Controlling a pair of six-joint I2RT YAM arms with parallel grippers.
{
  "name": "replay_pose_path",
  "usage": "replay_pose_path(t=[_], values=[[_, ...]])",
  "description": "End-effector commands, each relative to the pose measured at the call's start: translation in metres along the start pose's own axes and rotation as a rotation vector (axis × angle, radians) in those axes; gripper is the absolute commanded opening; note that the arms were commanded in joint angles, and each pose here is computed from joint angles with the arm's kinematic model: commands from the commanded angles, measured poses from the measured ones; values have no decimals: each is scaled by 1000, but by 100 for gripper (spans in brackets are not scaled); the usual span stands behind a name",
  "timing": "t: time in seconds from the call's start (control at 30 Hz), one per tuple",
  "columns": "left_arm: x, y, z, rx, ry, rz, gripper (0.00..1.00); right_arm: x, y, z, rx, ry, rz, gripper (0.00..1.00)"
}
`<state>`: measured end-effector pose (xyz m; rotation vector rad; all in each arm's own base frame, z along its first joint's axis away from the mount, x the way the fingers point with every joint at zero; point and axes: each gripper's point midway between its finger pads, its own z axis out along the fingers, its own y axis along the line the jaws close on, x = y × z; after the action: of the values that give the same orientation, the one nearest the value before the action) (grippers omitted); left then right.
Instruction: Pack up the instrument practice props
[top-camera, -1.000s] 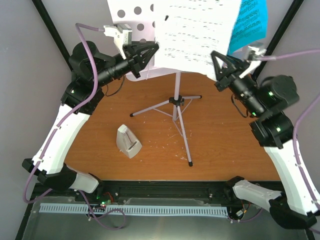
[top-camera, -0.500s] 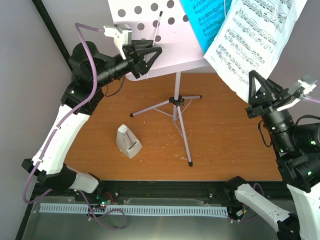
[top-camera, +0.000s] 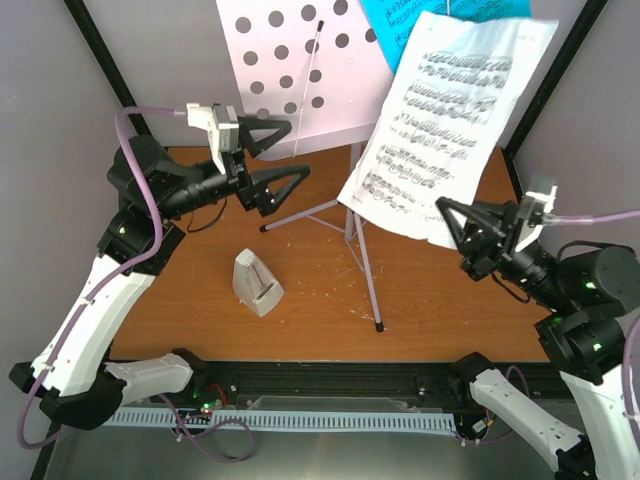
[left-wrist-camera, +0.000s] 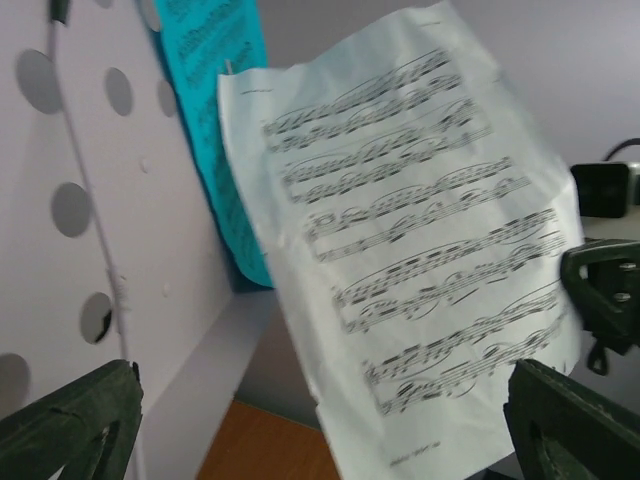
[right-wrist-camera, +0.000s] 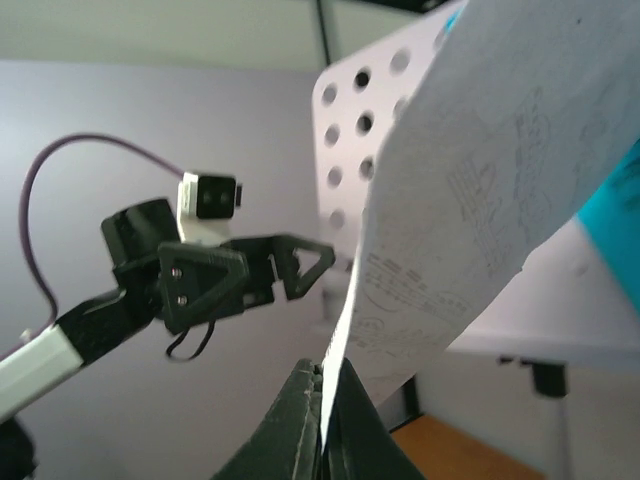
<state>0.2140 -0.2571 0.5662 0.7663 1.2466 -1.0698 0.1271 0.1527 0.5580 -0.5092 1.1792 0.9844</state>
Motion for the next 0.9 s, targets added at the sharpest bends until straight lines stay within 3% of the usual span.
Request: replay_pose_path(t=[0.0,0.3,0.53,0.87], values=[[-2,-34,-12,156,-40,22,99,38,14,-1,-129,89,98,3],[61,-45,-30,225,51,-98,99,157,-26,-7,-28,304,310,3],[146,-27,-42,150,155,-265,99,276,-70,-22,135,478,505,3],[248,11,-53,-45,258,-468,99,402,-138,-77,582,749,608,3]])
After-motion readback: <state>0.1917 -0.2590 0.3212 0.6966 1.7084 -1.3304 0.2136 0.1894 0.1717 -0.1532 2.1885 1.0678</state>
